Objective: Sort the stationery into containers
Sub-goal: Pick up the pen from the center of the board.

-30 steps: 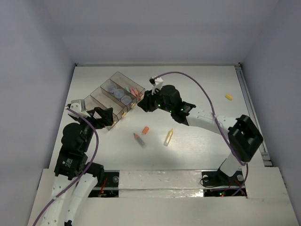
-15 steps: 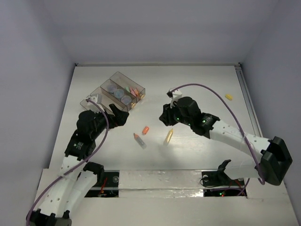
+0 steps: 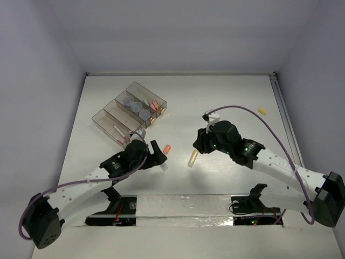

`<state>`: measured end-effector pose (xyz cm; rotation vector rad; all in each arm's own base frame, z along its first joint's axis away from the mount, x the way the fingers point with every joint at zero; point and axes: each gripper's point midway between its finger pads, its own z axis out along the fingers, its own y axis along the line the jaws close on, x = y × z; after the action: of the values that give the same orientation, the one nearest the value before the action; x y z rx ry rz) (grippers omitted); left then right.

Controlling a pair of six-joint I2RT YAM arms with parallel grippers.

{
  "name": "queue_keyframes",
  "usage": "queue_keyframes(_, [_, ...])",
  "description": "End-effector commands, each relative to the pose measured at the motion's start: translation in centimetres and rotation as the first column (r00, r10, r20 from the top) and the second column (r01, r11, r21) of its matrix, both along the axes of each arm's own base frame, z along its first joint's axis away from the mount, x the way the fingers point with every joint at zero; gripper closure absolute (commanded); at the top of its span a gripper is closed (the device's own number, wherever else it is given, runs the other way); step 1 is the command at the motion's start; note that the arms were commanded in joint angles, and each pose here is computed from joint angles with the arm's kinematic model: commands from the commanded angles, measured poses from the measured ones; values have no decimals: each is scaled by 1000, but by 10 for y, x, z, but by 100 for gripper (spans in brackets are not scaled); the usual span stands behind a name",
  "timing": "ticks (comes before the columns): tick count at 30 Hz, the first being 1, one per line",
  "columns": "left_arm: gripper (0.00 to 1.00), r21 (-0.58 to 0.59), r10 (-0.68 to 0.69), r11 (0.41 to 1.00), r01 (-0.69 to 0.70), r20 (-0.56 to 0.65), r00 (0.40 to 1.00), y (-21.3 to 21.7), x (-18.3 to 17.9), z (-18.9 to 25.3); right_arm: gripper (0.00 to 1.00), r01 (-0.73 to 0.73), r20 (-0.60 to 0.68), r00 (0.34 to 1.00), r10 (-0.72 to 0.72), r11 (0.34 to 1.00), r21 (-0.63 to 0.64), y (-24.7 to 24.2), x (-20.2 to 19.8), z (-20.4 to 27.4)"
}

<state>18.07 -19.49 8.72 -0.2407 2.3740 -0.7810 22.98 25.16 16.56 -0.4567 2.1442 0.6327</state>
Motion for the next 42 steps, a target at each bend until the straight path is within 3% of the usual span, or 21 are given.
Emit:
queue_keyframes(1, [22,34,158,987,-157,-19,987,3,15,-8,59,-22,-2,1000,23,997,68,3,-10,7])
queue_keyframes(9, [21,215,201,960,-178,-89,976,-8,16,-42,59,-108,7,994,109,977,185,14,-28,16])
queue_keyframes(13, [22,241,193,956,-168,-85,978,-20,18,-41,59,-130,6,991,131,969,210,19,-31,14])
queue_keyframes(17, [27,310,199,936,-169,-68,978,-20,21,-44,59,-152,10,988,154,961,229,22,-34,15])
queue_keyframes(28, [35,571,144,816,-95,-41,989,-18,11,-67,59,-164,51,986,156,950,266,20,-37,26])
queue_keyframes(31, [39,619,137,780,-89,-31,990,-13,7,-68,59,-154,52,988,145,952,264,17,-38,24])
queue_keyframes(37, [59,646,152,757,-99,-26,988,1,0,-69,59,-174,48,985,167,940,293,20,-43,28])
queue_keyframes(38, [67,641,150,761,-97,-29,988,1,0,-69,59,-178,47,984,171,939,295,21,-43,28])
queue_keyframes(40, [70,631,145,770,-92,-33,989,2,-3,-70,59,-172,52,985,164,942,290,20,-42,28])
queue_keyframes(42, [66,612,140,786,-89,-35,990,-1,-3,-70,59,-170,49,985,163,945,281,20,-41,26])
